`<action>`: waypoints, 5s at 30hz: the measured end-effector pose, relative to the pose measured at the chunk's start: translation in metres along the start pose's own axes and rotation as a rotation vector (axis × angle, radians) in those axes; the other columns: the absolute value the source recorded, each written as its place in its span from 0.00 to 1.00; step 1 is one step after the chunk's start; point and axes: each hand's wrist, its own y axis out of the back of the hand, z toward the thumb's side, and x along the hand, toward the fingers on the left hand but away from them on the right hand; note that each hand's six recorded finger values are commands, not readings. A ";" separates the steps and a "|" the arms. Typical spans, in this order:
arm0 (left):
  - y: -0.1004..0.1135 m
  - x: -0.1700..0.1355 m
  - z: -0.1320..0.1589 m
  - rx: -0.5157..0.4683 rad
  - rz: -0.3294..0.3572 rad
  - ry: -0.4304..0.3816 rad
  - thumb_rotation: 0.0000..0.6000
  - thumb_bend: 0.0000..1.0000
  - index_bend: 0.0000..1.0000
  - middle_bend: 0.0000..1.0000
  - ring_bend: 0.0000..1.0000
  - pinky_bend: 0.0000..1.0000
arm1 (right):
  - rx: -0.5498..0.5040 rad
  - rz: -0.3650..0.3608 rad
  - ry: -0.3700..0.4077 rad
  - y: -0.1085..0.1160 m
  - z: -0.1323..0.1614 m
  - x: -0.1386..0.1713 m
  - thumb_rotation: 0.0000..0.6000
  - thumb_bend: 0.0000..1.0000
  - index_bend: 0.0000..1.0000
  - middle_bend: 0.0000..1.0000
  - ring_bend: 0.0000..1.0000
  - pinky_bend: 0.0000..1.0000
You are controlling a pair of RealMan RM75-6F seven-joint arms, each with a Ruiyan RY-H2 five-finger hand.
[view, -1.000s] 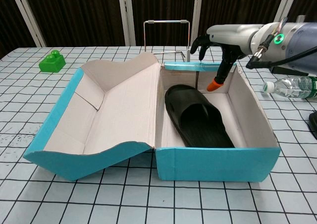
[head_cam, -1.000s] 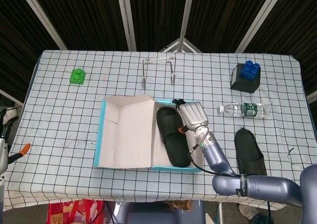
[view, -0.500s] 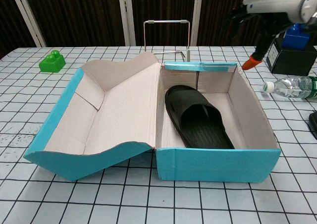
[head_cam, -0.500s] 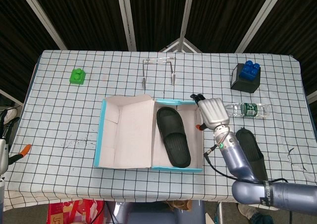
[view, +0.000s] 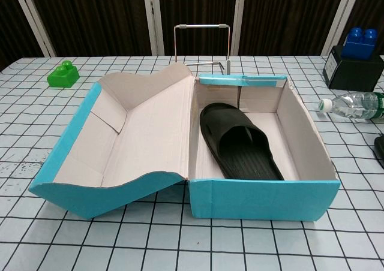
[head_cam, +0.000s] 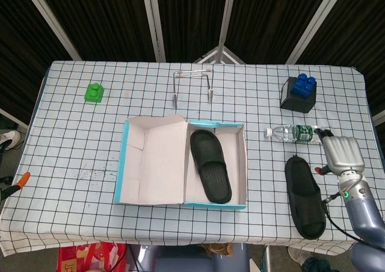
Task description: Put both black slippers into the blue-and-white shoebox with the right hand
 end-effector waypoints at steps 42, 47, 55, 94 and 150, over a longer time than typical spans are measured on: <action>-0.006 0.001 -0.002 0.006 -0.024 0.017 1.00 0.23 0.19 0.00 0.00 0.12 | -0.024 0.048 0.077 -0.165 -0.030 0.109 1.00 0.00 0.20 0.25 1.00 1.00; -0.005 0.001 -0.001 0.006 -0.020 0.016 1.00 0.23 0.19 0.00 0.00 0.12 | -0.017 0.033 0.084 -0.169 -0.025 0.105 1.00 0.00 0.20 0.25 1.00 1.00; -0.005 0.001 -0.001 0.009 -0.017 0.016 1.00 0.23 0.19 0.00 0.00 0.12 | -0.013 0.020 0.104 -0.180 -0.017 0.097 1.00 0.00 0.20 0.25 1.00 1.00; -0.005 0.001 0.001 0.006 -0.016 0.013 1.00 0.23 0.19 0.00 0.00 0.12 | -0.152 -0.061 0.170 -0.150 -0.010 0.086 1.00 0.44 0.66 0.45 1.00 1.00; -0.007 0.003 -0.004 0.008 -0.018 0.026 1.00 0.23 0.19 0.00 0.00 0.12 | -0.521 -0.010 0.317 0.012 0.179 0.010 1.00 0.49 0.82 0.48 1.00 1.00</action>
